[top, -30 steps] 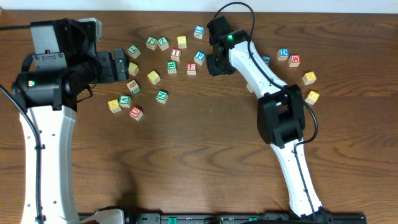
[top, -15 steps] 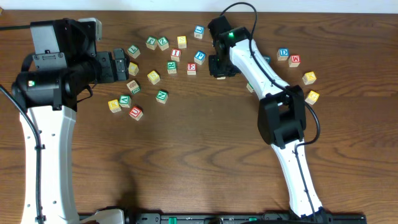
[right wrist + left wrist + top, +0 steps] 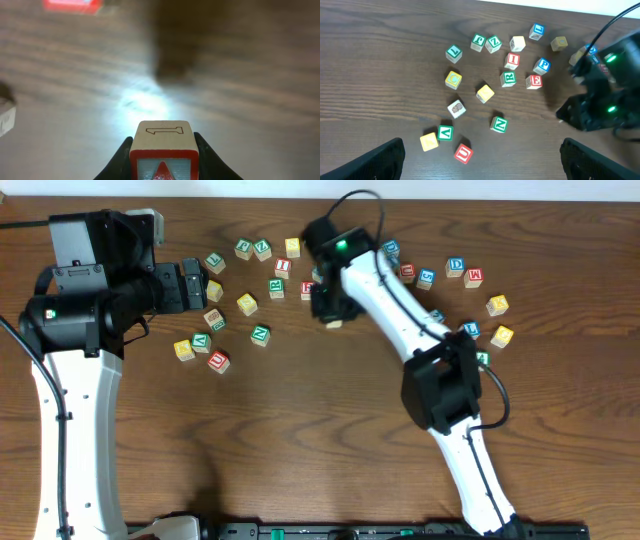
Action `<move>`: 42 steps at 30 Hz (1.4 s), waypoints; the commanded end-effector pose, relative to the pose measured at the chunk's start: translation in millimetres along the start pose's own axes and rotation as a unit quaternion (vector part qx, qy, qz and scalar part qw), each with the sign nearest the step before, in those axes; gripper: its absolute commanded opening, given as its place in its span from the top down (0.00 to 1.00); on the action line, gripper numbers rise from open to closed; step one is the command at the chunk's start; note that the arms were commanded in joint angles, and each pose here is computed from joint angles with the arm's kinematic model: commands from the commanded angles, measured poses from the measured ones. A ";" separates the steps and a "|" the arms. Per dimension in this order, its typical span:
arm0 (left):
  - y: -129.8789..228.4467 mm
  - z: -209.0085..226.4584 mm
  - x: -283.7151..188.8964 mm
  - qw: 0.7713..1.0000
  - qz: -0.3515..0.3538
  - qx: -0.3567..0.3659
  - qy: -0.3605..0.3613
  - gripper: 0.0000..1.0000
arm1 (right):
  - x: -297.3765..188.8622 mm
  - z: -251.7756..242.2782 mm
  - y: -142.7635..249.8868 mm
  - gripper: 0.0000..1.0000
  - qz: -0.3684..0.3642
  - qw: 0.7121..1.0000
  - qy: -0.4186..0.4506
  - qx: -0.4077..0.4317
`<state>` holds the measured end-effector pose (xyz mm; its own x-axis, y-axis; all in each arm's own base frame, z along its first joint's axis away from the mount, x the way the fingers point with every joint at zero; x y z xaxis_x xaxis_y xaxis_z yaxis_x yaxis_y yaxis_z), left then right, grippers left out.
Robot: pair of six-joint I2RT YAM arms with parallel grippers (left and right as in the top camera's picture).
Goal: Spell out AI2
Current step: 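Carry the red A block toward the center and set it down, then open the right gripper and retract the right arm upward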
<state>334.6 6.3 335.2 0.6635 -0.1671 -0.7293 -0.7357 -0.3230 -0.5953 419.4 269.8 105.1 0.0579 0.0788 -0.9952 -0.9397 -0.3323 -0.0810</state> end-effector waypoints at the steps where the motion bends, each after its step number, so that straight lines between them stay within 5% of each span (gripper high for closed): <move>1: -5.1 -1.7 -3.6 1.000 -0.006 0.005 0.005 0.02 | 4.1 19.3 11.3 0.85 0.009 0.999 -0.004 0.033; 13: -5.1 -1.7 -3.6 1.000 -0.006 0.005 0.005 0.02 | 41.1 48.1 29.4 0.88 0.014 0.999 0.013 0.037; 26: -5.1 -1.7 -3.6 1.000 -0.006 0.005 0.005 0.02 | 40.9 47.0 31.4 0.62 0.020 0.999 0.016 0.036; 31: -5.1 -1.7 -3.6 1.000 -0.006 0.005 0.005 0.02 | 35.1 45.4 28.2 0.60 0.013 0.999 0.013 0.035; 42: -5.1 -1.7 -3.6 1.000 -0.006 0.005 0.005 0.02 | -40.2 19.6 -4.8 0.41 -0.053 0.999 -0.009 -0.009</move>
<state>334.6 6.2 335.2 0.6635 -0.1674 -0.7292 -0.7358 -0.3230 -0.5953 397.6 296.7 93.6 0.0565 0.0737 -0.9957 -0.9483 -0.3080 -0.0766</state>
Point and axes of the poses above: each gripper's point midway between its finger pads, its own x axis out along the fingers, its own z axis along the line the jaws close on, y = z × x, the point moved 6 cm from there along -x, back along the fingers, and after that the axes turned 14 degrees about -x, right-handed, at the moved point
